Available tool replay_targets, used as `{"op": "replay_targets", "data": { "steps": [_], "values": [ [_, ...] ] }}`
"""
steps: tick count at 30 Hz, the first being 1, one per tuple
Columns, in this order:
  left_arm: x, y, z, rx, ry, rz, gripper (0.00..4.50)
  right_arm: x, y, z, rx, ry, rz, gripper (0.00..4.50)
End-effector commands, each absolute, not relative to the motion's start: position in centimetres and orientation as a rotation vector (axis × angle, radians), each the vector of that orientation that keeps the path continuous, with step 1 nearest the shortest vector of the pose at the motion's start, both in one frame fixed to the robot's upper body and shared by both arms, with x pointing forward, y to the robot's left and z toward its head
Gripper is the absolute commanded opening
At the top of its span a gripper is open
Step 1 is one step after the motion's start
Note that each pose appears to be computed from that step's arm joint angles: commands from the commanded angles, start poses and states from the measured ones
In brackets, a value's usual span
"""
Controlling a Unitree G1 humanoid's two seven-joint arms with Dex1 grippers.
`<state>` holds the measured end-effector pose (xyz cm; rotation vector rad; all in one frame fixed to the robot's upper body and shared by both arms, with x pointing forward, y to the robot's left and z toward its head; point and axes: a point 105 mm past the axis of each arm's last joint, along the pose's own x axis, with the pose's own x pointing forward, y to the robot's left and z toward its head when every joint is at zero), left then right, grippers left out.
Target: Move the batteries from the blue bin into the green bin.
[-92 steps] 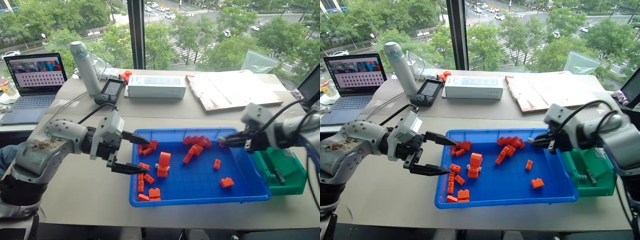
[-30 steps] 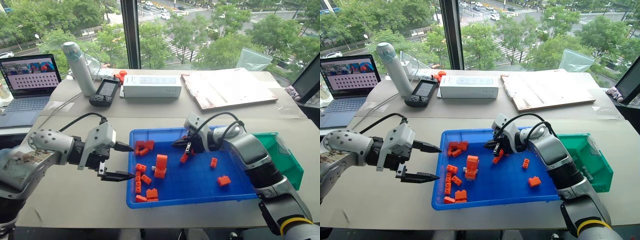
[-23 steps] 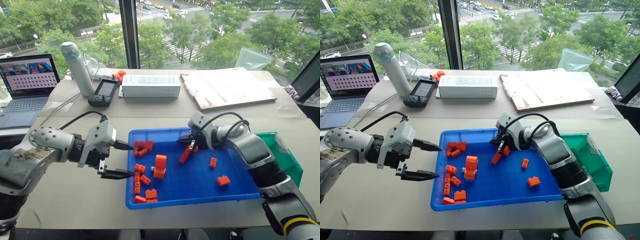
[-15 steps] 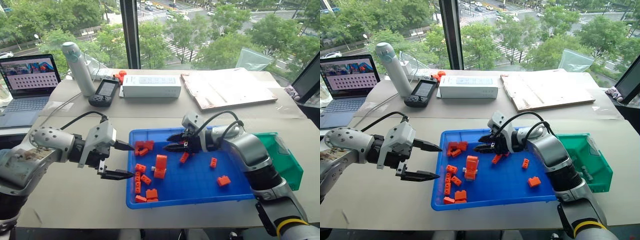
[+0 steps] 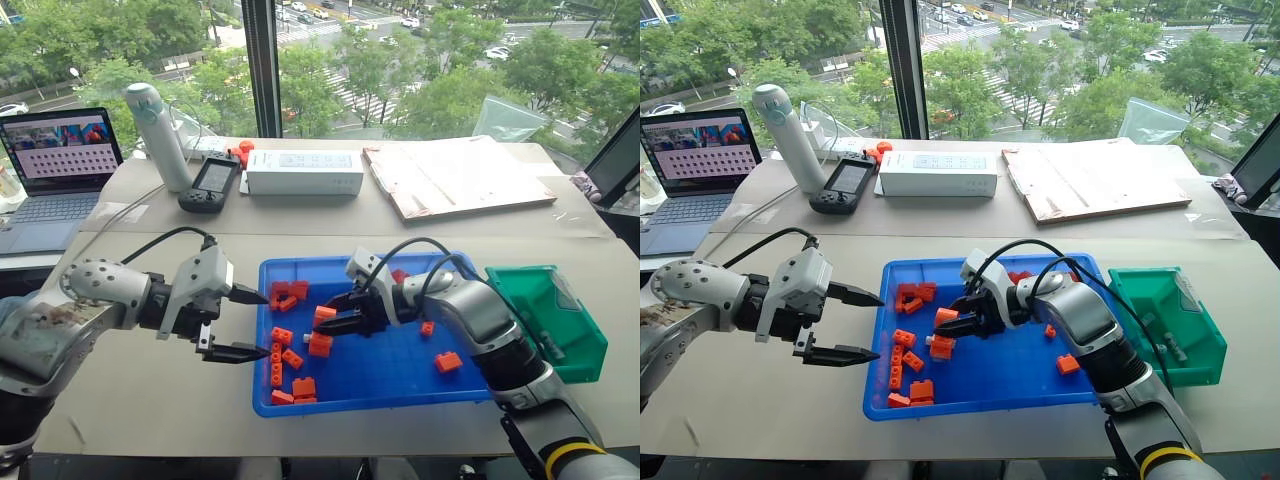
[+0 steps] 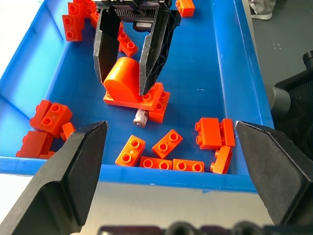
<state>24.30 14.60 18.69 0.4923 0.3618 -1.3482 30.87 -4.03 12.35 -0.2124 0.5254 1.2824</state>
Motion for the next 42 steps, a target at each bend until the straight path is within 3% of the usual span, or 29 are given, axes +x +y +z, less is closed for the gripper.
{"op": "replay_targets", "data": {
  "steps": [1, 2, 8, 14, 16, 21, 23, 30, 39, 42],
  "values": [
    [24.0, 14.3, 19.6, 0.513, 0.317, -1.349, 4.50, 31.3, -4.4, 12.5, -0.225, 0.518, 1.266, 1.72],
    [24.0, 14.3, 19.6, 0.512, 0.316, -1.348, 4.50, 31.5, -4.5, 12.8, -0.226, 0.510, 1.264, 1.47],
    [24.1, 13.9, 20.0, 0.480, 0.283, -1.357, 4.50, 34.0, -6.7, 13.7, -0.355, 0.452, 1.150, 1.46],
    [24.2, 13.7, 20.2, 0.479, 0.277, -1.361, 4.50, 34.2, -7.2, 13.3, -0.430, 0.444, 1.146, 1.46],
    [24.2, 13.7, 20.2, 0.478, 0.278, -1.361, 4.50, 34.0, -7.2, 13.2, -0.450, 0.442, 1.157, 2.46],
    [24.1, 13.6, 20.2, 0.476, 0.281, -1.365, 4.50, 32.9, -5.3, 15.2, -0.408, 0.342, 1.226, 4.11],
    [24.1, 13.7, 20.2, 0.476, 0.282, -1.366, 4.50, 32.2, -4.4, 15.9, -0.380, 0.316, 1.264, 4.44],
    [24.1, 13.7, 20.2, 0.480, 0.284, -1.366, 4.50, 29.5, -1.3, 14.3, -0.394, 0.338, 1.386, 4.44],
    [23.6, 14.0, 19.7, 0.520, 0.308, -1.389, 4.50, 30.3, -0.9, 11.1, -0.492, 0.391, 1.327, 4.44],
    [23.5, 14.1, 19.6, 0.522, 0.308, -1.388, 4.50, 30.5, -1.4, 10.7, -0.536, 0.404, 1.315, 3.77]
  ]
}}
